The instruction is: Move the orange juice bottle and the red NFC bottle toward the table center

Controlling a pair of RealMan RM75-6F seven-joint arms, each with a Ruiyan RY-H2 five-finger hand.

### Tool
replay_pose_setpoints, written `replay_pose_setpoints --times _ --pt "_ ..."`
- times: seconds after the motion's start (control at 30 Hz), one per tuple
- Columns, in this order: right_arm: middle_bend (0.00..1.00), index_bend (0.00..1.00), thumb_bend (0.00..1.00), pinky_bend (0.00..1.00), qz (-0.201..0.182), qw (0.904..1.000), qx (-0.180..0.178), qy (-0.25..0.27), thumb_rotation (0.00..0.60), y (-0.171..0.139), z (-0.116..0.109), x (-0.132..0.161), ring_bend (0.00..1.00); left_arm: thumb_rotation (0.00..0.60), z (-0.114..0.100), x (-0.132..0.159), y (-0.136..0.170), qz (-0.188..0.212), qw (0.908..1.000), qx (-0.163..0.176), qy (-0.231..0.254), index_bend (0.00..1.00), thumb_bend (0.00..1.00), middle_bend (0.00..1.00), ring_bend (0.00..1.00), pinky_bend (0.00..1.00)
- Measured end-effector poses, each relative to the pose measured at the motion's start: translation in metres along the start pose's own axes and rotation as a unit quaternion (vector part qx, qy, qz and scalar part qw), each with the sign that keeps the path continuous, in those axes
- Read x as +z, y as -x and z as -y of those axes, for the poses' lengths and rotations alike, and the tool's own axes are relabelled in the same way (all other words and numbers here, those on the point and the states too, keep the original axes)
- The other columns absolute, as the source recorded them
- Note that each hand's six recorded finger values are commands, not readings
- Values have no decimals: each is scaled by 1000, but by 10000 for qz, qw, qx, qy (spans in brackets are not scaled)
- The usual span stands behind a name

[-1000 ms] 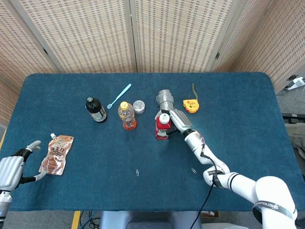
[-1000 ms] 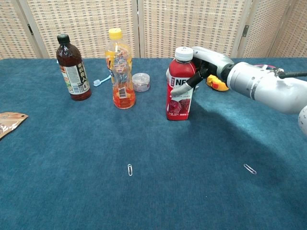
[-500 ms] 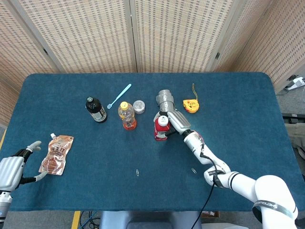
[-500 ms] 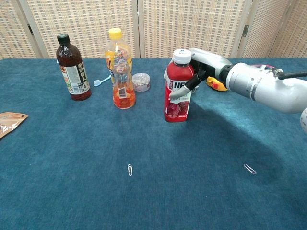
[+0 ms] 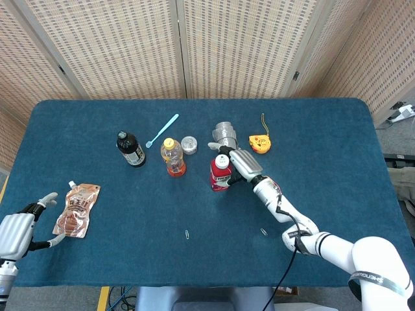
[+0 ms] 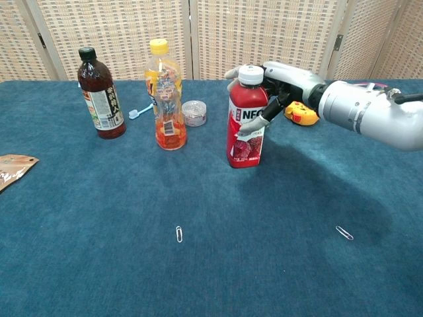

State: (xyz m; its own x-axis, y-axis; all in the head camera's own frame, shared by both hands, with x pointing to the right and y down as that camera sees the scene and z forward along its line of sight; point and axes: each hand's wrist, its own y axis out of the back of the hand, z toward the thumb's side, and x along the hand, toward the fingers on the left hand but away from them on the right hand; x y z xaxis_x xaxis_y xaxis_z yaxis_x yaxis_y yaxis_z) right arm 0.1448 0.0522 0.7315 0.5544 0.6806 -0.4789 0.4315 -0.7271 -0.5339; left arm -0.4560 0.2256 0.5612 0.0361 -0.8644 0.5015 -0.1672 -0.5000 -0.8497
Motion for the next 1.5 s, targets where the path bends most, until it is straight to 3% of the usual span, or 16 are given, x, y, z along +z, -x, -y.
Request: replay_pose_setpoints --times 0.47,0.77,0.97,1.2,1.5 --pt "137 106 0 395 -206 9985 19 -500 600 -23 -22 14 189 600 6 4 -1 40 9999 -84 -38 173 74 291 306 484" --pt "177 114 0 395 -118 9931 -101 -1159 600 -68 -59 18 188 600 14 4 -2 31 9998 -165 -79 173 75 291 306 484" --pt "214 216 0 395 356 9809 -161 -1907 600 -107 -84 6 188 600 17 4 -4 30 9998 -184 -101 174 75 291 306 484" --pt "225 263 0 395 1246 9556 -430 -2637 600 -169 -114 -19 188 600 18 5 -6 76 9998 -135 -114 192 75 291 306 484" --pt "225 265 0 395 2120 9327 -875 -2783 600 -253 -123 -45 188 600 14 11 -6 394 9992 38 41 195 75 291 306 450"
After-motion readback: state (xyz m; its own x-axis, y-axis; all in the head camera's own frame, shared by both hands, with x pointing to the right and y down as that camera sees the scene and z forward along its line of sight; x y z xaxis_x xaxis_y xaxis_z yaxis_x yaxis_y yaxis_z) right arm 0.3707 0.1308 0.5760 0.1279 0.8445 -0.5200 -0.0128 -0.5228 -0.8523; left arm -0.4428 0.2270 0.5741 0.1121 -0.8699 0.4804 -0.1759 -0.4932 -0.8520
